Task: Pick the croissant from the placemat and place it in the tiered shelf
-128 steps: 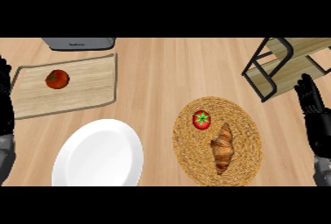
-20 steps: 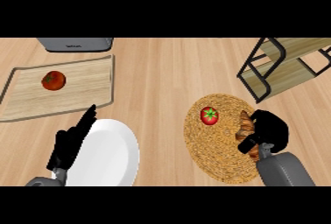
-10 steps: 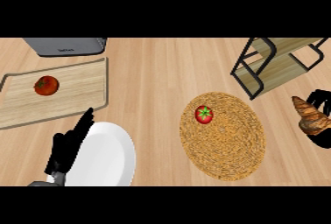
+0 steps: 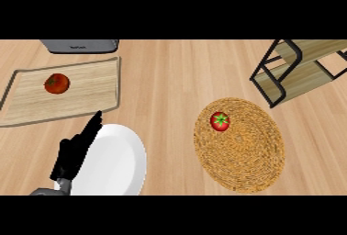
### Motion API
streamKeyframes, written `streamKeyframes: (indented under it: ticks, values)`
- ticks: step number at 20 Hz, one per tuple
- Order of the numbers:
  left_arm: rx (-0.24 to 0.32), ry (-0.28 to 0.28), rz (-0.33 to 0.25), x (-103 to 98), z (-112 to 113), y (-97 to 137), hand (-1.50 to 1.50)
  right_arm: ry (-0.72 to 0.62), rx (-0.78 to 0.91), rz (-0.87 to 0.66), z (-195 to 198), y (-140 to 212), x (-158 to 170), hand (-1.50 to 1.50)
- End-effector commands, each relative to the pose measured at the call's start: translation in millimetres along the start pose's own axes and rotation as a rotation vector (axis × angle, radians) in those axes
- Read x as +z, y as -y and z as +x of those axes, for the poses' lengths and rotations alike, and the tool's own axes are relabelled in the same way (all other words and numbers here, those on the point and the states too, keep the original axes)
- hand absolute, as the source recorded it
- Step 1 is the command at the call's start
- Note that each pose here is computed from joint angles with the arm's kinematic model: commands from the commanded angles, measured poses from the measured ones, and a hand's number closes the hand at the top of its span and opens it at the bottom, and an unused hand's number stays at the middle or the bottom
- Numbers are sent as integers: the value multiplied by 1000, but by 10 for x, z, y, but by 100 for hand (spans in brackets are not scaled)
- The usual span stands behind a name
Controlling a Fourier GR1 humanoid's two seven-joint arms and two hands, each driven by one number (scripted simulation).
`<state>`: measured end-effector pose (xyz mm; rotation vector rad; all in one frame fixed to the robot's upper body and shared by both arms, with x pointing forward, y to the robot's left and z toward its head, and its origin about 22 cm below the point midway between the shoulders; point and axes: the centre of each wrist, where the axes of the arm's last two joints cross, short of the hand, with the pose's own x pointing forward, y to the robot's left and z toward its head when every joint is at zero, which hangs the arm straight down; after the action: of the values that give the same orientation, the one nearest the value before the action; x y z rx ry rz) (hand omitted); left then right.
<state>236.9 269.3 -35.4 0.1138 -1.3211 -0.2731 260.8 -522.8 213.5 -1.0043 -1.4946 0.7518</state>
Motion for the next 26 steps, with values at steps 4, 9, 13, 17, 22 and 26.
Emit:
streamKeyframes:
  ticks: [4,9,13,17,22,26]
  values:
    - [-3,13,-51,-165,-13,161,0,3,-78,-102,-116,744,-167,150]
    - [-23,45,-78,-161,297,150,0,-42,-26,-151,-61,477,-481,150]
    - [-27,48,-90,-237,215,255,0,-51,-52,-143,197,596,-738,150]
    - [-28,45,-91,-181,252,113,0,-16,3,-135,260,324,-913,150]
    - [-36,39,-114,-257,302,150,0,31,29,-73,502,106,-1176,150]
    - [-25,65,-88,-334,393,284,0,20,33,-18,593,-30,-1290,150]
